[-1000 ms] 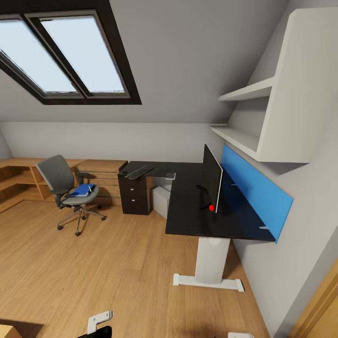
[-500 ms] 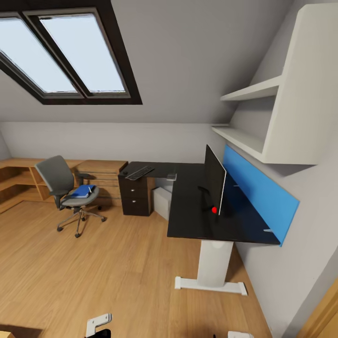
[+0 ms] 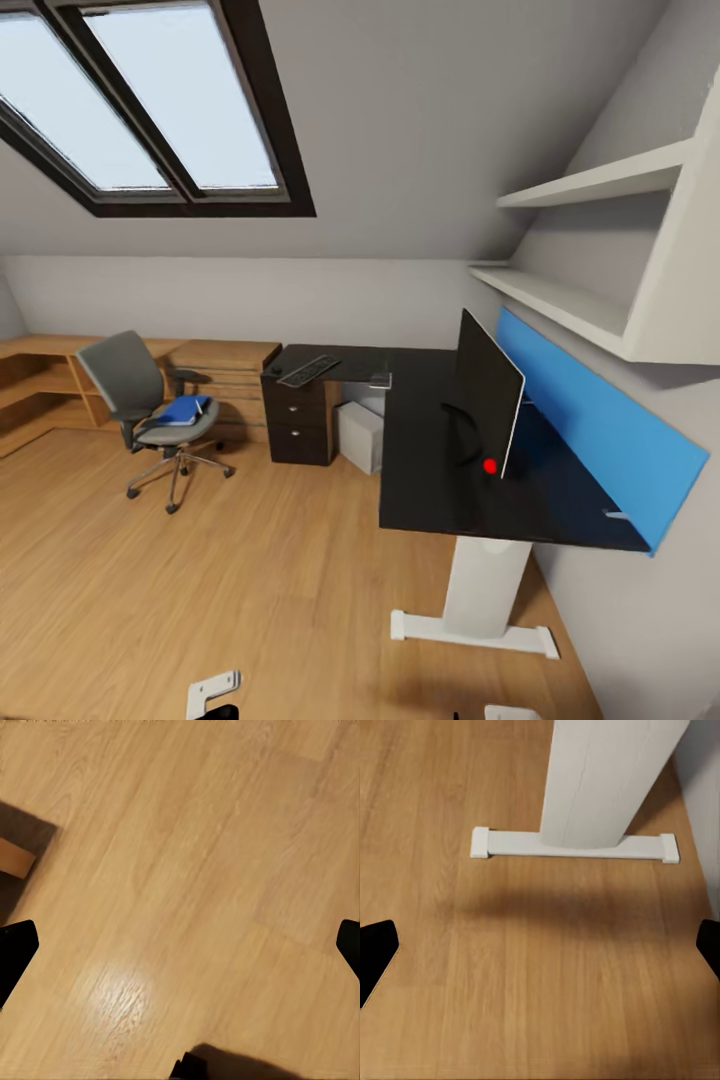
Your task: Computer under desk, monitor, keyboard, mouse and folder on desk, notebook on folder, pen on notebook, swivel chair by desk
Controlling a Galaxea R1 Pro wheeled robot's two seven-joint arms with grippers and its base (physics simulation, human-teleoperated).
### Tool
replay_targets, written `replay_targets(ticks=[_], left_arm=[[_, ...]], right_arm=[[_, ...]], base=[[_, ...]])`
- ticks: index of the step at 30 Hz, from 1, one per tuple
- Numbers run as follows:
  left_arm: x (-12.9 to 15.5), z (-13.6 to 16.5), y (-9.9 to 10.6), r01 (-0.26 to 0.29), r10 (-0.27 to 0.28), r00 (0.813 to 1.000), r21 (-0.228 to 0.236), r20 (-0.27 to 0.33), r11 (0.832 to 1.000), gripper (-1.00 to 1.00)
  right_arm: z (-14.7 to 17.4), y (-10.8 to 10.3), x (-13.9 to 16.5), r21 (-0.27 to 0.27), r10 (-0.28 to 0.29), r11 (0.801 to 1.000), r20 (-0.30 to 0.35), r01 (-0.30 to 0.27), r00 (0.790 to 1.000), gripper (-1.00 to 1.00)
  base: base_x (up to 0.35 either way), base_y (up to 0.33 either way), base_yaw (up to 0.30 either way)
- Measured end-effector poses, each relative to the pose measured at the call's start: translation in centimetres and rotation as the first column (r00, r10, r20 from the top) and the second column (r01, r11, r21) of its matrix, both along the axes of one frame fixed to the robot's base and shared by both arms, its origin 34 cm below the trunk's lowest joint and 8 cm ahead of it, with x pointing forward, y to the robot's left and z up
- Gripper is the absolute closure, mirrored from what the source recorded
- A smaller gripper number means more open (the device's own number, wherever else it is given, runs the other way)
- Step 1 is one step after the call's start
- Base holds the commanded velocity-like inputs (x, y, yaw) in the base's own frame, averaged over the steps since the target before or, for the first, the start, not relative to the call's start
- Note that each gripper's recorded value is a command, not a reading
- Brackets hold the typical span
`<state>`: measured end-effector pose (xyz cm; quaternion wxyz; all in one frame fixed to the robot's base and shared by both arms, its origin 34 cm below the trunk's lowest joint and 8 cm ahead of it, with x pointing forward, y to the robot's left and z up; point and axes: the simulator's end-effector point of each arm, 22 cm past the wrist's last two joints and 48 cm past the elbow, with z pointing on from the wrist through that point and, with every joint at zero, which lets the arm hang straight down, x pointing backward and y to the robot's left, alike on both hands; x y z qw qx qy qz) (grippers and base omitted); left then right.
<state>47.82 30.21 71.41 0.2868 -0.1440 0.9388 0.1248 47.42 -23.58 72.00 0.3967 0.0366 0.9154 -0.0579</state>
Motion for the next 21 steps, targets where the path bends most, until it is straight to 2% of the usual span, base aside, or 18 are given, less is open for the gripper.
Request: replay_targets(ticks=[2, 3, 7, 21], left_arm=[[-0.12, -0.14, -0.1, 0.0, 0.0, 1.0, -0.001, -0.004, 1.0, -1.0], [-0.18, -0.21, -0.16, 0.001, -0.001, 1.0, -0.002, -0.006, 1.0, -1.0], [-0.28, -0.3, -0.05, 0.0, 0.0, 1.0, 0.0, -0.009, 1.0, -1.0], [-0.2, -0.18, -0.02, 0.0, 0.0, 1.0, 0.0, -0.006, 1.0, -1.0]], right_arm=[[-0.11, 0.03, -0.08, -0.001, 0.005, 1.0, -0.003, -0.005, 1.0, -1.0], [-0.13, 0.25, 0.0, -0.01, 0.039, 0.999, -0.002, -0.039, 0.999, -1.0], [-0.26, 0.76, -0.13, -0.017, 0.071, 0.997, -0.008, -0.071, 0.997, -1.0], [-0.13, 0.74, -0.03, -0.019, 0.074, 0.997, -0.004, -0.074, 0.997, -1.0]], base=[[0.286, 0.19, -0.06], [0.286, 0.212, -0.054], [0.281, 0.225, 0.07], [0.273, 0.234, 0.25]])
